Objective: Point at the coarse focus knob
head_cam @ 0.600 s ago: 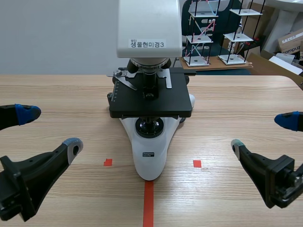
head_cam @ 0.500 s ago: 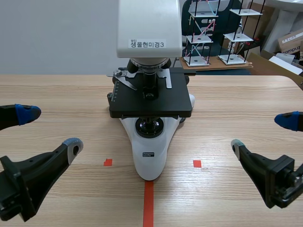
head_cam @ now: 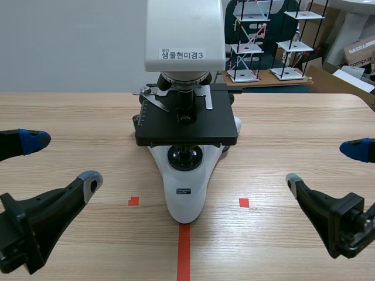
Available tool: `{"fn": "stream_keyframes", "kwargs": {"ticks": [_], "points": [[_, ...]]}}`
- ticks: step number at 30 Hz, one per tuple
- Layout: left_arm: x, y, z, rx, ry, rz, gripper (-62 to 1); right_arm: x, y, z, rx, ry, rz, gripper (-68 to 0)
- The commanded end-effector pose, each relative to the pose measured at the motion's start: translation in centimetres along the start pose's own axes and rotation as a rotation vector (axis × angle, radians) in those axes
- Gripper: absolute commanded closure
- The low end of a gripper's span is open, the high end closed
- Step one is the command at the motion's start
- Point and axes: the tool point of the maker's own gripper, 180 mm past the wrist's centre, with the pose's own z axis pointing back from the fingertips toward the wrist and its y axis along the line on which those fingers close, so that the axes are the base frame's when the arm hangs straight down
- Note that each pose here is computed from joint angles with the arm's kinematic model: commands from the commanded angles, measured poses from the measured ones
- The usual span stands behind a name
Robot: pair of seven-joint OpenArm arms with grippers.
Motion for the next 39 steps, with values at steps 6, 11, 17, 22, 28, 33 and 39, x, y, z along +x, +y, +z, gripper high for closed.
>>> {"fn": "stream_keyframes", "kwargs": {"ticks": [6,11,17,22,28,33,39], "points": [[0.9,-0.3,0.0,-0.001,-0.033,0.007,-62.3,0.7,-0.2,-0.1,-0.001,-0.027,0.004,-59.1],[0.9,-0.3,0.0,-0.001,-0.033,0.007,-62.3,0.7,-0.2,-0.1,-0.001,-0.027,0.004,-59.1],[0.9,-0.3,0.0,-0.001,-0.033,0.007,-62.3,0.7,-0.2,-0.1,-0.001,-0.028,0.004,-59.1],[0.9,-0.3,0.0,-0.001,-0.033,0.007,-62.3,0.7,-0.2,-0.1,-0.001,-0.03,0.004,-59.1],[0.9,-0.3,0.0,-0.001,-0.032,0.007,-62.3,1.8,-0.6,-0.3,-0.01,-0.08,0.012,-19.2],[0.9,-0.3,0.0,-0.001,-0.03,0.007,-62.3,4.6,-1.9,-1.1,-0.033,-0.181,0.013,0.1],[0.9,-0.3,0.0,-0.001,-0.03,0.007,-62.3,8.5,-4.0,-2.4,-0.062,-0.282,0.011,0.0]]}}
